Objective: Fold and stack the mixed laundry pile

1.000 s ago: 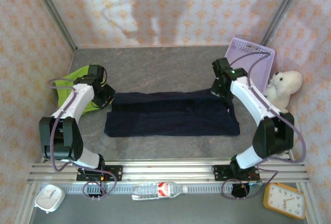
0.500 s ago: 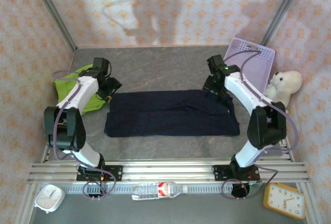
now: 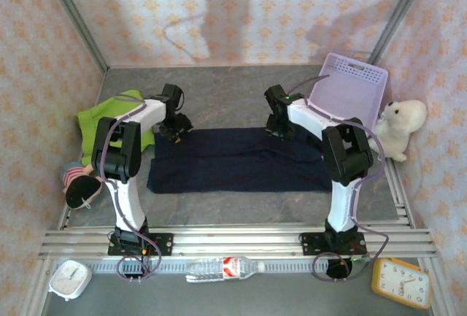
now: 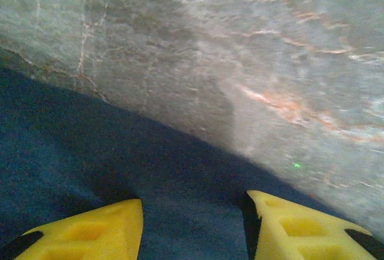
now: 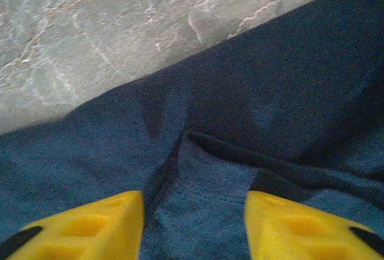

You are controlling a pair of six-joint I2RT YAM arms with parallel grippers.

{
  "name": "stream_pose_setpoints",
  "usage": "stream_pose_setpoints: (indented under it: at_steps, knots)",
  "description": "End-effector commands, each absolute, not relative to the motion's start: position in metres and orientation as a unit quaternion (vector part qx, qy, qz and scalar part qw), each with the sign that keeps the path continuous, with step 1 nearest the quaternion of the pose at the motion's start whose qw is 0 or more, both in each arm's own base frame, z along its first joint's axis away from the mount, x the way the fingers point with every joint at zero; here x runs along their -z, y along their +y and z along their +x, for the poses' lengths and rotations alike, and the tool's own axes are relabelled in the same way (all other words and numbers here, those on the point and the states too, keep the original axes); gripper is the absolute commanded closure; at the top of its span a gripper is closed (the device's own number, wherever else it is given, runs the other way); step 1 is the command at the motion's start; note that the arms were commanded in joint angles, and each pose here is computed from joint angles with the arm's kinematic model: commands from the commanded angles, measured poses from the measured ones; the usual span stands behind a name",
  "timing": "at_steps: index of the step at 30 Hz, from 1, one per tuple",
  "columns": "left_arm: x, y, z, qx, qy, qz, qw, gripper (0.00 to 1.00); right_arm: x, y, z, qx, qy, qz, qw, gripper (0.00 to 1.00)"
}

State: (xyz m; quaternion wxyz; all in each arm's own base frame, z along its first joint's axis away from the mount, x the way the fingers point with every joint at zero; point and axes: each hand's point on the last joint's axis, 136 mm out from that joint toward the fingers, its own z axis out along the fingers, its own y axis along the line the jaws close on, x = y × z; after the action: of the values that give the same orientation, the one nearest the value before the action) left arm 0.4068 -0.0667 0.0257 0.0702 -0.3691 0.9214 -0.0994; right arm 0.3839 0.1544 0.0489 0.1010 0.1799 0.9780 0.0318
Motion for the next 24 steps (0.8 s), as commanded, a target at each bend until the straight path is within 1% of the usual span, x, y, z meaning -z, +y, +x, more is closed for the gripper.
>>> stream_pose_setpoints:
  at_steps: [1,4,6,10,13,16,18,20,21,22,23,24]
  knots:
    - [-0.019,-0.06,0.406,0.079,0.928,-0.359,0.066,0.52,-0.049,0.141,0.391,0.002,0.97,0.214,0.118,0.66]
    - [-0.009,-0.057,0.402,0.068,0.93,-0.357,0.054,0.52,-0.052,0.137,0.394,0.012,0.968,0.217,0.125,0.85]
    - [-0.005,-0.054,0.4,0.063,0.93,-0.359,0.05,0.52,-0.059,0.134,0.394,0.017,0.967,0.217,0.129,1.0]
    - [-0.001,-0.047,0.398,0.055,0.928,-0.365,0.045,0.52,-0.077,0.128,0.381,0.02,0.967,0.216,0.135,1.0]
    - [0.0,-0.041,0.397,0.052,0.927,-0.37,0.045,0.52,-0.087,0.123,0.358,0.02,0.968,0.216,0.123,1.0]
    - [-0.001,-0.039,0.397,0.05,0.927,-0.369,0.047,0.52,-0.088,0.123,0.317,0.016,0.972,0.219,0.082,1.0]
    - [0.0,-0.039,0.398,0.05,0.927,-0.37,0.046,0.52,-0.087,0.133,0.286,-0.002,0.975,0.216,0.05,1.0]
    - [0.002,-0.039,0.397,0.05,0.926,-0.372,0.044,0.52,-0.092,0.145,0.26,-0.01,0.978,0.204,0.034,1.0]
    - [0.004,-0.039,0.397,0.05,0.926,-0.373,0.042,0.52,-0.095,0.149,0.251,-0.009,0.979,0.202,0.035,0.98]
    - [0.004,-0.039,0.398,0.051,0.925,-0.374,0.041,0.52,-0.099,0.151,0.247,-0.011,0.978,0.203,0.04,0.91]
    - [0.004,-0.04,0.398,0.053,0.925,-0.373,0.039,0.52,-0.105,0.153,0.248,-0.019,0.977,0.207,0.053,0.8]
    - [0.004,-0.041,0.4,0.054,0.926,-0.372,0.039,0.51,-0.111,0.152,0.254,-0.023,0.974,0.212,0.072,0.73]
